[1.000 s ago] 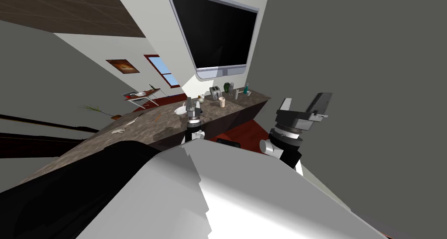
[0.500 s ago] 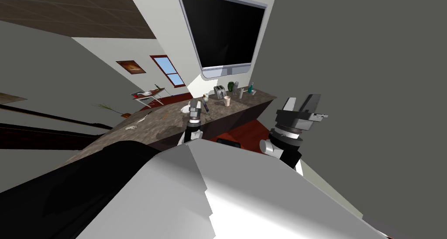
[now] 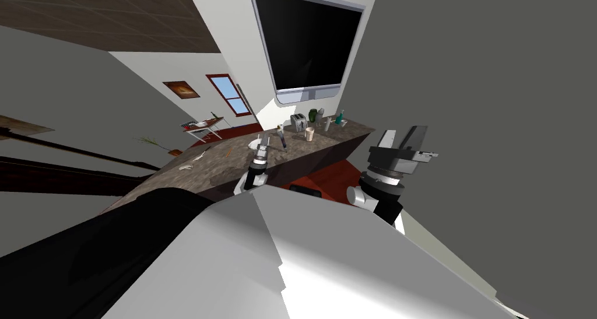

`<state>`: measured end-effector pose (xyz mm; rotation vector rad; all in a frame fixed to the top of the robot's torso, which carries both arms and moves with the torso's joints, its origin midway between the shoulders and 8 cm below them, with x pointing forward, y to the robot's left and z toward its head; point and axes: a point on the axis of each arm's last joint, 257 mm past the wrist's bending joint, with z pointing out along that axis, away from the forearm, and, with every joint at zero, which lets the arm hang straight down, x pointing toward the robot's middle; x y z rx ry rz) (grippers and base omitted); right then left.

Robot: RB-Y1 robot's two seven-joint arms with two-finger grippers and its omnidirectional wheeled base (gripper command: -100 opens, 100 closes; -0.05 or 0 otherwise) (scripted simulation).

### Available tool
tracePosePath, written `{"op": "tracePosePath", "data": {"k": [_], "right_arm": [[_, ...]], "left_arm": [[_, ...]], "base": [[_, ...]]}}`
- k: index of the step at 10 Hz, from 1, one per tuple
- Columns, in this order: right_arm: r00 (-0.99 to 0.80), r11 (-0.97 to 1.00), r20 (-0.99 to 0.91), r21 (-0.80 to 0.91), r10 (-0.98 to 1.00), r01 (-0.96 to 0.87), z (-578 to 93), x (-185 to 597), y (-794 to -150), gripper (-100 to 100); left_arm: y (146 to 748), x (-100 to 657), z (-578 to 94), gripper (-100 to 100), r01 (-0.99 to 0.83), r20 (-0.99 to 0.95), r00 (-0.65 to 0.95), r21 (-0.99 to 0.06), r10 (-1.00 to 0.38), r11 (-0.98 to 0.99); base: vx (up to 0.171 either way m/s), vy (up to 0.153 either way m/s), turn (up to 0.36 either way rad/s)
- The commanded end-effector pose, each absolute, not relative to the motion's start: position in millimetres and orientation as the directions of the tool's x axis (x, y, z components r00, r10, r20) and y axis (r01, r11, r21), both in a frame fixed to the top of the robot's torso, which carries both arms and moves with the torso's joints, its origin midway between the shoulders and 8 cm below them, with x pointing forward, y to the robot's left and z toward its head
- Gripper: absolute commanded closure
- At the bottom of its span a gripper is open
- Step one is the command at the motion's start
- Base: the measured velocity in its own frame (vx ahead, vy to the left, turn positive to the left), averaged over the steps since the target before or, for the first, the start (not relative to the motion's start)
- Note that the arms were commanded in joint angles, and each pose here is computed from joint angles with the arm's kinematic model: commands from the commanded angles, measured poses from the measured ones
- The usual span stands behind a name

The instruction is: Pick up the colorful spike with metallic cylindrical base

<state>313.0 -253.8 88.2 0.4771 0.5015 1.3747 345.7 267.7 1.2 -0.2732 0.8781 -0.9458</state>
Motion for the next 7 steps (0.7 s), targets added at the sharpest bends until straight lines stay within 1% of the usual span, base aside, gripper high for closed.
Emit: {"op": "tracePosePath", "data": {"k": [1, 4, 7], "right_arm": [[0.125, 0.134, -0.058, 0.592, 0.991, -0.795, 88.2, 313.0, -253.8, 0], [0.125, 0.134, -0.057, 0.592, 0.991, -0.795, 88.2, 313.0, -253.8, 0], [0.125, 0.134, -0.057, 0.592, 0.991, -0.795, 88.3, 313.0, -253.8, 0]], "left_arm": [[265.9, 350.8, -8.4, -100, 0.570, -0.599, 0.286, -0.521, -0.748, 0.635], [268.1, 359.9, -29.1, -100, 0.528, -0.705, 0.284, -0.452, -0.650, 0.719], [274.7, 369.2, -53.9, -100, 0.480, -0.797, 0.269, -0.375, -0.540, 0.793]], "base": [[-0.036, 0.138, 0.001], [-0.025, 0.090, -0.014], [0.000, 0.053, -0.036]]}}
